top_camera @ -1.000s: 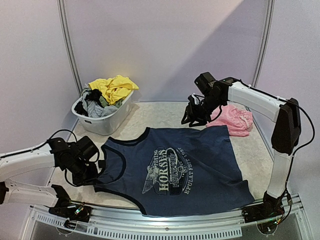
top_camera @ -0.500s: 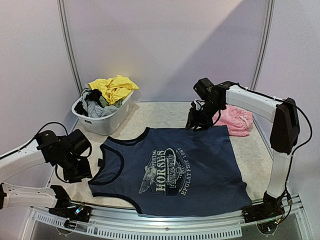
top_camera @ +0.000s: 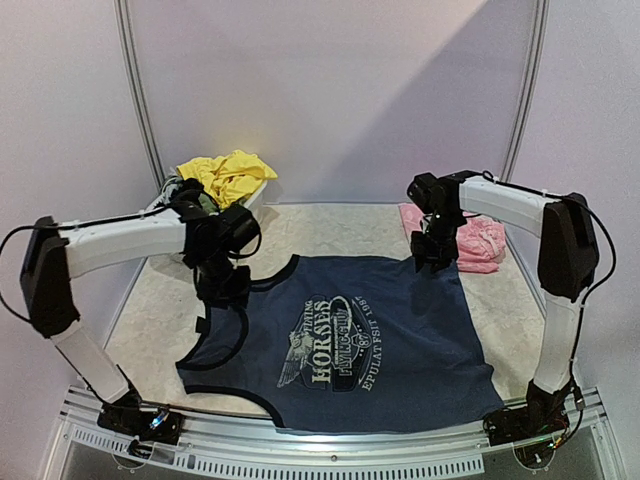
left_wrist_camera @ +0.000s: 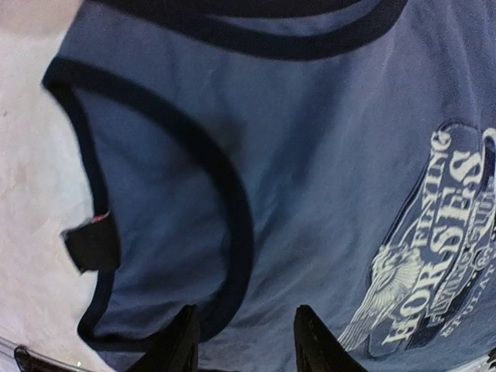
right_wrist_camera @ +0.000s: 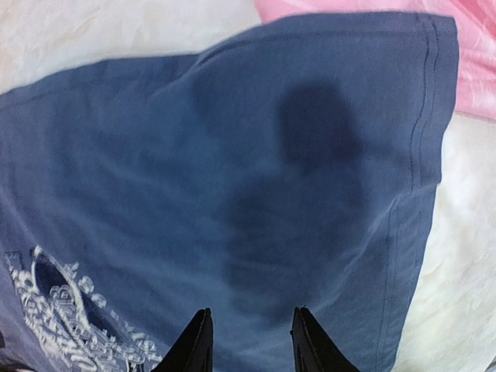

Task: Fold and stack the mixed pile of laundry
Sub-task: Move the flattened tank top to the center of the board.

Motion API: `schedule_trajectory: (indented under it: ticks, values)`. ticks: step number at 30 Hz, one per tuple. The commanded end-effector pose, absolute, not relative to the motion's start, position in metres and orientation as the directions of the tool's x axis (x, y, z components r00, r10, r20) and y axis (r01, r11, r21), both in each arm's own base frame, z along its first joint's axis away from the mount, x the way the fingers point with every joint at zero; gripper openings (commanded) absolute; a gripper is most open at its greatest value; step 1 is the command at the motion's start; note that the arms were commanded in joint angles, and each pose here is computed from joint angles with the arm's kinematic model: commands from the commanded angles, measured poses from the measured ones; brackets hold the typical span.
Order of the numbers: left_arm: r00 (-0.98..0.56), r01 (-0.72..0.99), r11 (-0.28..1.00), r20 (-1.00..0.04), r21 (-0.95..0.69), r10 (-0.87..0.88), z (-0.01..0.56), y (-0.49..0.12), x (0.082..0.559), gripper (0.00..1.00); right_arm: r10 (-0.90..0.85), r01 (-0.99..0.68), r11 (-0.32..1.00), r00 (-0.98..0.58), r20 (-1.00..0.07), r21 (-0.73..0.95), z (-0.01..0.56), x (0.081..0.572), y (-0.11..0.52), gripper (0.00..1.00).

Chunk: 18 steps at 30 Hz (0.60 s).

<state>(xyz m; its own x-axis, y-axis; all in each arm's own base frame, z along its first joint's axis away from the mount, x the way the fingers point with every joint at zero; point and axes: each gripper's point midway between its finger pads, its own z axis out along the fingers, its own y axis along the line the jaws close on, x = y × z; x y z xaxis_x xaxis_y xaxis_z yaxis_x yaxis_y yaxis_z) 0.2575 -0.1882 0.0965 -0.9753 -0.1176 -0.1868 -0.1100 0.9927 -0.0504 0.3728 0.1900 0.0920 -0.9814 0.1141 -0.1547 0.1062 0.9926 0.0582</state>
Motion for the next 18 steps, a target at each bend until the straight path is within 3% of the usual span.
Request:
schedule_trajectory:
  ticks: [1, 10, 18]
  values:
    - [-0.986, -0.036, 0.997, -0.163, -0.064, -0.046, 0.074, -0.217, 0.302, 0.43, 0.128, 0.124, 0.992, -0.982, -0.138, 0.037, 0.062, 0.396, 0.176, 0.35]
    - [-0.998, -0.048, 0.999, -0.026, -0.010, -0.048, 0.003, -0.222, 0.334, 0.40, 0.135, 0.131, 0.989, -0.989, -0.059, 0.061, 0.018, 0.417, 0.186, 0.33]
    - [-0.997, -0.070, 0.996, 0.015, 0.056, -0.071, -0.024, -0.195, 0.358, 0.38, 0.185, 0.180, 0.980, -0.981, -0.055, 0.083, -0.004, 0.460, 0.185, 0.32]
